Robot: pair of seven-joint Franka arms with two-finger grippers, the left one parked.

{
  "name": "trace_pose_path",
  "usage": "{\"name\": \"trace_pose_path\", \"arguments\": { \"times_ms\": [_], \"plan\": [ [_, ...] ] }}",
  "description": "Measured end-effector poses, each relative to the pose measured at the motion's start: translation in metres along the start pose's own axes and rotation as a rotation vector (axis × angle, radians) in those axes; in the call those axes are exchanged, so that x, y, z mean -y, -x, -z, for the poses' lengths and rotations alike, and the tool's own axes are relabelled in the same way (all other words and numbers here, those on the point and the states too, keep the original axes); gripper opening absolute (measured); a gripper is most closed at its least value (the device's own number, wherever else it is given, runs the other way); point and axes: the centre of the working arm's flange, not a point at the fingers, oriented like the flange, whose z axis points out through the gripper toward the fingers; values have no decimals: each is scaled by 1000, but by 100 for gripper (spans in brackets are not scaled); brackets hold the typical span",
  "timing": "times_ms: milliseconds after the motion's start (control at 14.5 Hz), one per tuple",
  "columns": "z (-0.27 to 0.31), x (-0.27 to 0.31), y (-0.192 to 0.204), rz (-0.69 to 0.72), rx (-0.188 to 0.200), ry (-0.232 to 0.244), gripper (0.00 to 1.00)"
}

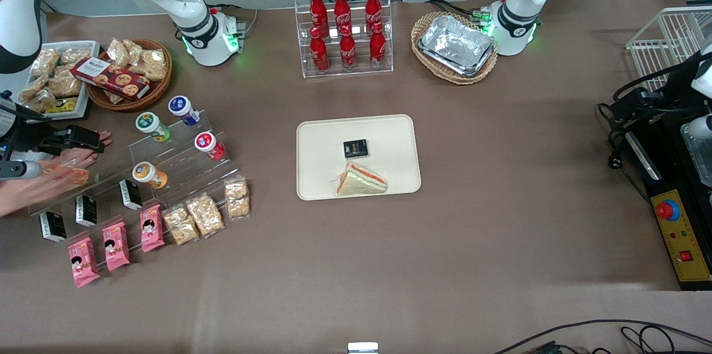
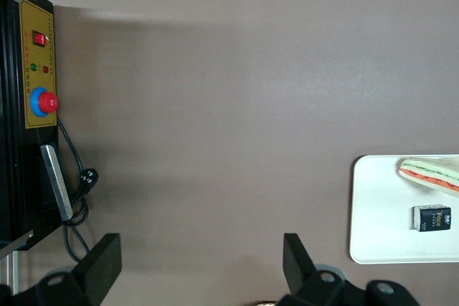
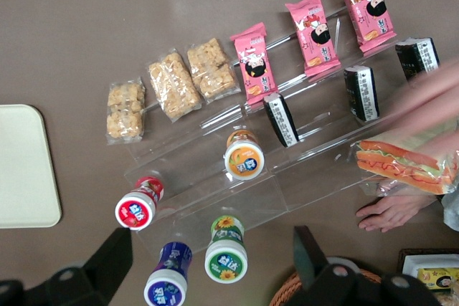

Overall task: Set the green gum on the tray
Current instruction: 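Move the right gripper toward the snack rack's round bottles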

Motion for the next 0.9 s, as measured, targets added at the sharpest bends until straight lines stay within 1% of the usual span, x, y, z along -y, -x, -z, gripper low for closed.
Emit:
{"name": "trace_pose_path", "arguments": {
  "times_ms": [621, 759, 897],
  "plan": [
    [1, 4, 1, 9, 2, 0, 100],
    [9, 1, 9, 34, -2, -4, 100],
    [19, -11, 28, 52, -14, -13, 100]
  ]
}}
